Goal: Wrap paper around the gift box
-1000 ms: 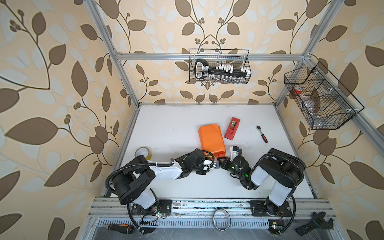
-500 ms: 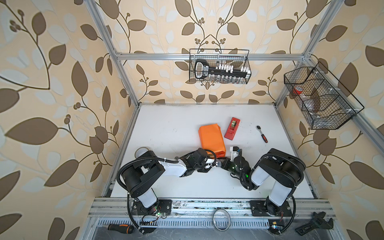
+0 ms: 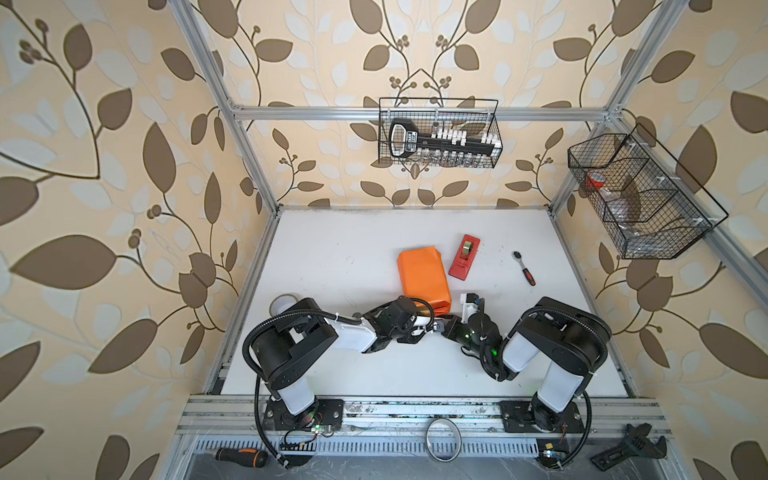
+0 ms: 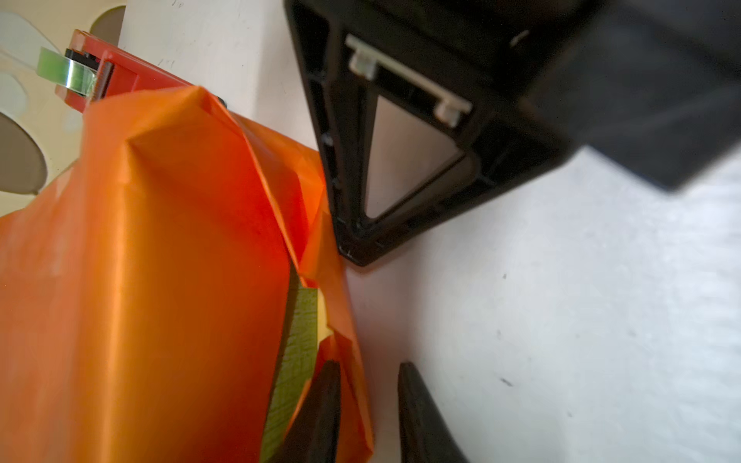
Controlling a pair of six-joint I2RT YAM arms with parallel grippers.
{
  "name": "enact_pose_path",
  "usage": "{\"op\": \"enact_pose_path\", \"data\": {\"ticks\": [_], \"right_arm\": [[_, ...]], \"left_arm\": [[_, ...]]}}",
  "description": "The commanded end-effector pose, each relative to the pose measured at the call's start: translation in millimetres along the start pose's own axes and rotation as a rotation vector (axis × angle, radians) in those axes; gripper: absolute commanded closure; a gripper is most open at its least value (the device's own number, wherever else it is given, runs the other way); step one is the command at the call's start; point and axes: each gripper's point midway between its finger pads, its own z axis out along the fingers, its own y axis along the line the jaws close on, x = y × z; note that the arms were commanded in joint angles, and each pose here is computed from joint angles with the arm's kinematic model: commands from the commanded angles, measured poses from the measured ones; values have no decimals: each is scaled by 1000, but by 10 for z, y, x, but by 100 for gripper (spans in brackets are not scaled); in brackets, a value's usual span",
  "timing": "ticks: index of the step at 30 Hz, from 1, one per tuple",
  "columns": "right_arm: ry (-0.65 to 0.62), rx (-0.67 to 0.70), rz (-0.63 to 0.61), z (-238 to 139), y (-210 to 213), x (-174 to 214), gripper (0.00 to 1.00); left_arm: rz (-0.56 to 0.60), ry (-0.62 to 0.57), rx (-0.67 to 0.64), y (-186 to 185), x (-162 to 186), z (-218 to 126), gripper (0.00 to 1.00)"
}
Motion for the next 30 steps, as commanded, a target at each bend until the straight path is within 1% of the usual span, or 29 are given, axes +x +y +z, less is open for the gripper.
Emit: {"op": "enact_pose_path", "data": {"ticks": [1,5,13,16,19,22,24,27,30], "right_arm": [[8,28,-3,-37,-99,46,95],[10,27,-5,-36,-97,50,95],[8,30,-13,-64,-91,18,95],[18,34,-22,-145,-125,15,92],[41,50,-46,-295,-201,39,88],[85,78,-93,-413,-269,50,81],[102,91,-143,-483,-257,6,75],[96,105,-244,-537,-117,-161,63],[87,112,-299,-568,28,-365,52]], "left_arm": [[3,-70,-61,206,-238,-4,75],[-5,-79,-61,210,-258,10,79],[-21,-81,-48,174,-243,34,93],[-36,-85,-58,187,-246,3,100],[-47,-88,-54,186,-255,-29,100],[-54,-99,-52,176,-267,-59,100],[-58,-97,-50,168,-259,-62,100],[-57,-96,-42,158,-257,-77,100],[-60,-104,-23,118,-263,-110,100]]}}
